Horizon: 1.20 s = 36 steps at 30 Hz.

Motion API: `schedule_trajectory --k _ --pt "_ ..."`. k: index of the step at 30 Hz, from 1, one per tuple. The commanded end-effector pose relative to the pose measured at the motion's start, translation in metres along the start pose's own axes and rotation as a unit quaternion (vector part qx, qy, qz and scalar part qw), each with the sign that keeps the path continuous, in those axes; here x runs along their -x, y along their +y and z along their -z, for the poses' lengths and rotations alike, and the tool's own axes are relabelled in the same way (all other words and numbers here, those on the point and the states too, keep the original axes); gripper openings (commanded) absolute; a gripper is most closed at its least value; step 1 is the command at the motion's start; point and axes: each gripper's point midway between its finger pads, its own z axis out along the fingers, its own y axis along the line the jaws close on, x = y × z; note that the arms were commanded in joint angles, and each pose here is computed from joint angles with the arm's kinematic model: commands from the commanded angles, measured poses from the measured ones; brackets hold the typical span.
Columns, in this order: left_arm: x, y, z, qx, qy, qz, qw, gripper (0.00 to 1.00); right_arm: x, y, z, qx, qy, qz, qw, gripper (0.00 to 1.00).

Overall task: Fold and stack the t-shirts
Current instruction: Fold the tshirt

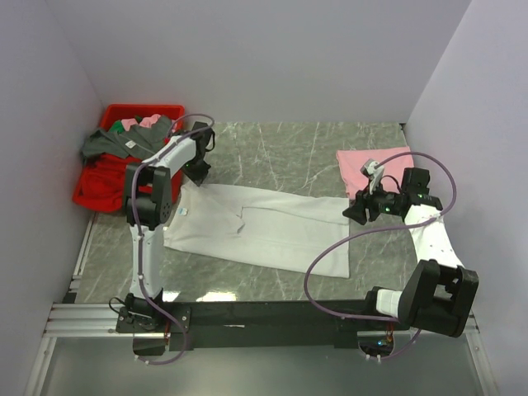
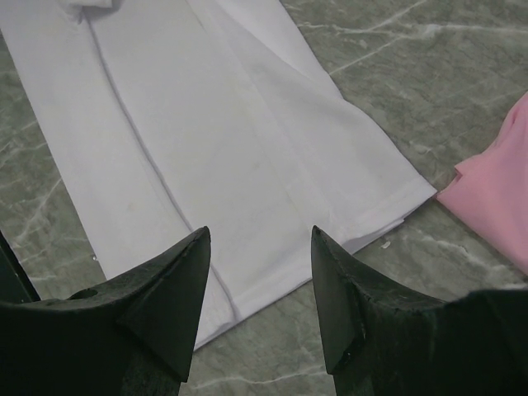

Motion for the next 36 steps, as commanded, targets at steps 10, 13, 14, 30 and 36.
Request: schedule_trajectory --k 10,13,14,30,36 --pt "0.026 -0.157 -0.017 -0.242 0.01 -0.105 0.964 0.0 0.001 0.01 0.009 0.01 0.01 0.067 0.998 0.59" --pt "0.037 -0.193 -0.001 -0.335 0.014 -0.078 0.939 0.02 -0.011 0.001 0.007 -0.018 0.037 0.083 0.996 0.6" --pt "0.044 -0.201 0.005 -0.359 0.015 -0.068 0.931 0.07 -0.019 -0.008 0.007 -0.039 0.056 0.075 0.995 0.6" --pt "0.15 -0.164 0.329 -0.575 -0.257 -0.171 0.758 0.58 -0.005 -0.05 -0.049 -0.026 0.089 -0.037 0.995 0.63" --pt "0.166 -0.034 0.354 -0.499 -0.36 -0.097 0.783 0.93 0.0 -0.071 -0.061 -0.042 0.113 -0.064 0.991 0.63"
